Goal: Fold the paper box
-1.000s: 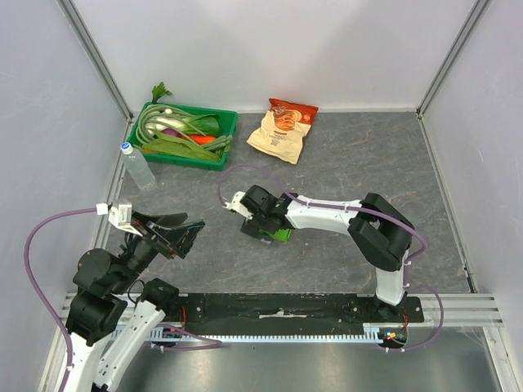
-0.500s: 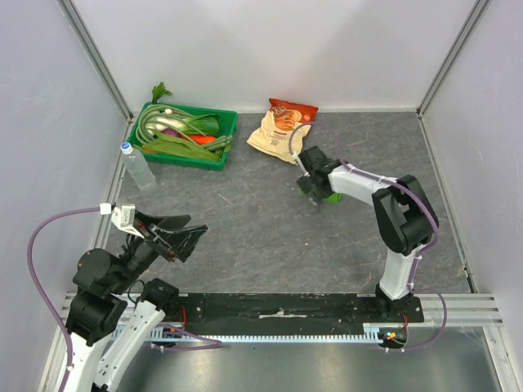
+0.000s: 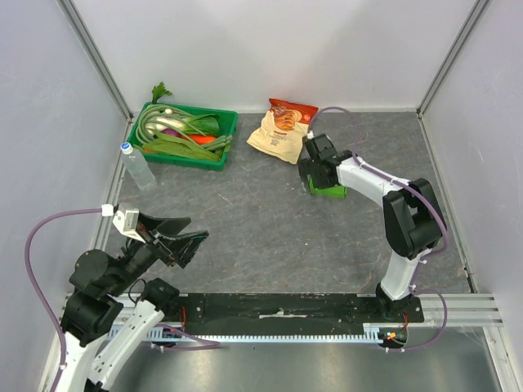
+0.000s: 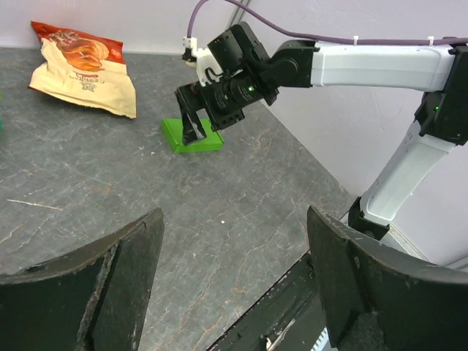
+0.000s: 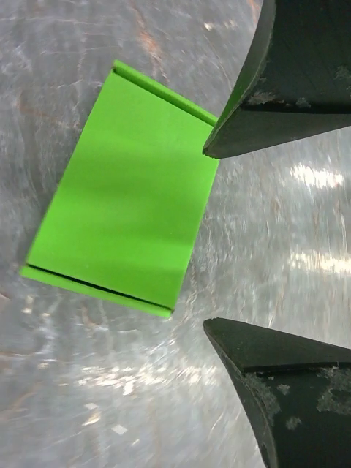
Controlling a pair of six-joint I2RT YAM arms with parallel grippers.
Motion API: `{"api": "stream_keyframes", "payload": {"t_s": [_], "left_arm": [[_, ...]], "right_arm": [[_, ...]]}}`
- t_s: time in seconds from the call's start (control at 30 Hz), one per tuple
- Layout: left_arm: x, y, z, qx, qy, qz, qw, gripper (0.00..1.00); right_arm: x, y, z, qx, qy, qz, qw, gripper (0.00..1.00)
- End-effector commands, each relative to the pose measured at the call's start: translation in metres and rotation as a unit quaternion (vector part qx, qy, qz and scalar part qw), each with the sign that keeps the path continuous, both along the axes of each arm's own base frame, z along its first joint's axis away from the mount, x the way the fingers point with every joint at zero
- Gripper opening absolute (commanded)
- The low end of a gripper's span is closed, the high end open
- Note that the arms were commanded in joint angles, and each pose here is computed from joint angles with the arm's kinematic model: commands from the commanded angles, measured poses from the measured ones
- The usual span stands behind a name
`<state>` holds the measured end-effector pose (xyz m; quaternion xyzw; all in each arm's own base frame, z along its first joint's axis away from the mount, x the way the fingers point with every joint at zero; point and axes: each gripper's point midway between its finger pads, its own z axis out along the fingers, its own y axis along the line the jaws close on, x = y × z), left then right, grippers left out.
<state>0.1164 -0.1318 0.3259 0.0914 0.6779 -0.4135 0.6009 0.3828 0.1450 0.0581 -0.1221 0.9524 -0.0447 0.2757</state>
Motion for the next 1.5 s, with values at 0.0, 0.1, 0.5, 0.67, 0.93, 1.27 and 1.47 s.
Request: {"api": "stream_keyframes", "payload": {"t_s": [0.0, 0.1, 0.5, 0.67, 0.93, 1.27, 1.47], "left_arm": [[-0.002, 0.004, 0.009, 0.019, -0.027, 0.004, 0.999, 0.85], [-0.002, 0.003, 0.009, 0.017, -0.025, 0.000, 1.000, 0.85], [-0.005, 0.004, 0.006, 0.021, -0.018, -0.002, 1.000, 0.85], [-0.007, 0.004, 0.007, 0.020, -0.018, -0.004, 1.000, 0.85], [-0.007, 0.005, 0.003, 0.026, -0.007, -0.002, 1.000, 0.89], [-0.001, -0.001, -0.007, 0.039, 0.017, -0.009, 0.999, 0.96], [0.002, -0.003, -0.009, 0.047, 0.018, -0.010, 0.999, 0.96]], "right_arm": [[0.013, 0.020, 0.013, 0.079, -0.009, -0.191, 0.978, 0.98], [0.021, 0.044, 0.016, 0.034, -0.042, -0.201, 0.978, 0.98], [0.032, 0.038, 0.005, -0.046, -0.113, -0.285, 0.951, 0.68], [0.038, 0.031, -0.002, -0.065, -0.115, -0.278, 0.952, 0.66], [0.050, 0.022, -0.022, -0.029, -0.089, -0.294, 0.951, 0.64], [0.058, -0.030, -0.030, -0.051, -0.079, -0.260, 0.961, 0.66], [0.076, -0.086, -0.027, -0.042, -0.081, -0.284, 0.955, 0.66]]}}
